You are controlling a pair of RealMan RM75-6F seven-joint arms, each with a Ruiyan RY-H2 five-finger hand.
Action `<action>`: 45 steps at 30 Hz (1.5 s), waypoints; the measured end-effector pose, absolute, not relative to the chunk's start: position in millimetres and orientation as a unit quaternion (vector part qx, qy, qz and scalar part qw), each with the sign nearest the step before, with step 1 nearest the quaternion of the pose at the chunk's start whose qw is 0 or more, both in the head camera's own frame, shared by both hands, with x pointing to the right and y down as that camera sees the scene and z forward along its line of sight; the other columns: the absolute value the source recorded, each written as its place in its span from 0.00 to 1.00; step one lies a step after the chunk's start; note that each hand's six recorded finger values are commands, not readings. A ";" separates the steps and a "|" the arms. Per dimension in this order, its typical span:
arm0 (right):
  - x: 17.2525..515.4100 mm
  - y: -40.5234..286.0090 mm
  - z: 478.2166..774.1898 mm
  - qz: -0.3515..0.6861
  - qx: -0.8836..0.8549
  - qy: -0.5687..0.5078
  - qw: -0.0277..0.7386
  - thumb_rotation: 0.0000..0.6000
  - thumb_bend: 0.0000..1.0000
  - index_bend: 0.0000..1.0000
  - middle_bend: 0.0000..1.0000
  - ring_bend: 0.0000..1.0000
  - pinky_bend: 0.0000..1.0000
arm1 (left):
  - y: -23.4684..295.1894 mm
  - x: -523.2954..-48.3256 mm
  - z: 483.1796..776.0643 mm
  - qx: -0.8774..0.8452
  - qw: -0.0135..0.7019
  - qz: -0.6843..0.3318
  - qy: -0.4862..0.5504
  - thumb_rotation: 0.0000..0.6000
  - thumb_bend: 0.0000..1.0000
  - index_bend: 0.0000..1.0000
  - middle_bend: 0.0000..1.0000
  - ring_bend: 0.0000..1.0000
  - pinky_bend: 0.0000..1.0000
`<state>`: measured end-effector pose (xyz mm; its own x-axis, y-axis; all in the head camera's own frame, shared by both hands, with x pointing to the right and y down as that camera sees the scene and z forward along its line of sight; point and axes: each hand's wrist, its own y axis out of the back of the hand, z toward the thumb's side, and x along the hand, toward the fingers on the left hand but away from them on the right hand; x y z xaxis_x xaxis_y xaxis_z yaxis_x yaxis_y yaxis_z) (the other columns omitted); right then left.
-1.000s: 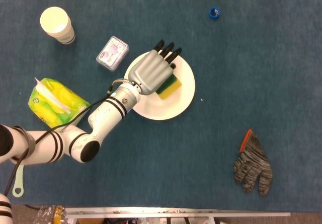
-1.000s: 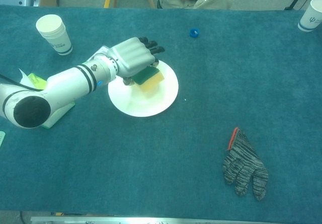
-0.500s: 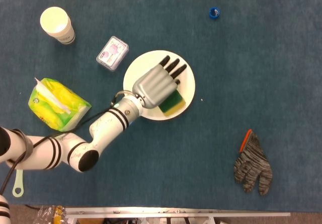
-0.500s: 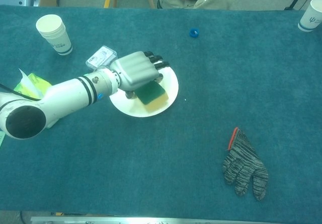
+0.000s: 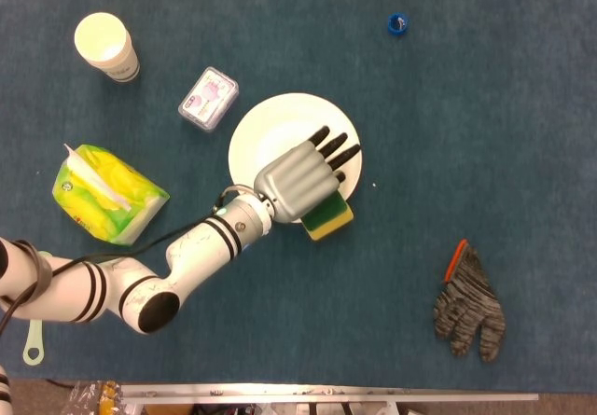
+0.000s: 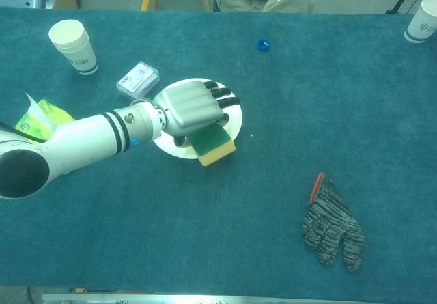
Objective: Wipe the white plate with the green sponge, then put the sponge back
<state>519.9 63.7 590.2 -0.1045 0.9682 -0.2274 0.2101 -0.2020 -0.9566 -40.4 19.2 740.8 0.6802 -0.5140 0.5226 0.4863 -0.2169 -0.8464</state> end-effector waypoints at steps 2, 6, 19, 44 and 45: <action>520.8 63.9 590.3 0.531 -0.565 -0.521 0.357 1.00 0.20 0.00 0.02 0.00 0.21 | 14.3 -40.6 740.6 -0.666 0.628 -0.402 0.016 1.00 0.24 0.40 0.04 0.00 0.06; 522.0 64.2 589.7 0.533 -0.563 -0.522 0.357 1.00 0.20 0.00 0.02 0.00 0.21 | 3.6 -42.4 742.0 -0.660 0.630 -0.409 0.026 1.00 0.24 0.40 0.04 0.00 0.06; 521.1 64.3 590.9 0.535 -0.563 -0.520 0.356 1.00 0.20 0.00 0.02 0.00 0.21 | -19.4 -59.9 760.2 -0.644 0.624 -0.441 0.041 1.00 0.24 0.40 0.04 0.00 0.06; 517.5 65.0 590.6 0.527 -0.568 -0.521 0.357 1.00 0.20 0.00 0.02 0.00 0.21 | 20.0 -62.2 738.4 -0.677 0.607 -0.417 0.008 1.00 0.24 0.40 0.04 0.00 0.06; 517.3 65.0 590.7 0.527 -0.569 -0.521 0.357 1.00 0.20 0.00 0.02 0.00 0.21 | 18.6 -63.9 736.9 -0.675 0.608 -0.418 0.011 1.00 0.24 0.40 0.04 0.00 0.06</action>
<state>517.3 65.0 590.7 -0.0976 0.9689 -0.2272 0.2159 -0.2023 -0.9552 -63.9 18.6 736.9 0.6506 -0.5222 0.5514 0.4936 -0.2611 -0.8296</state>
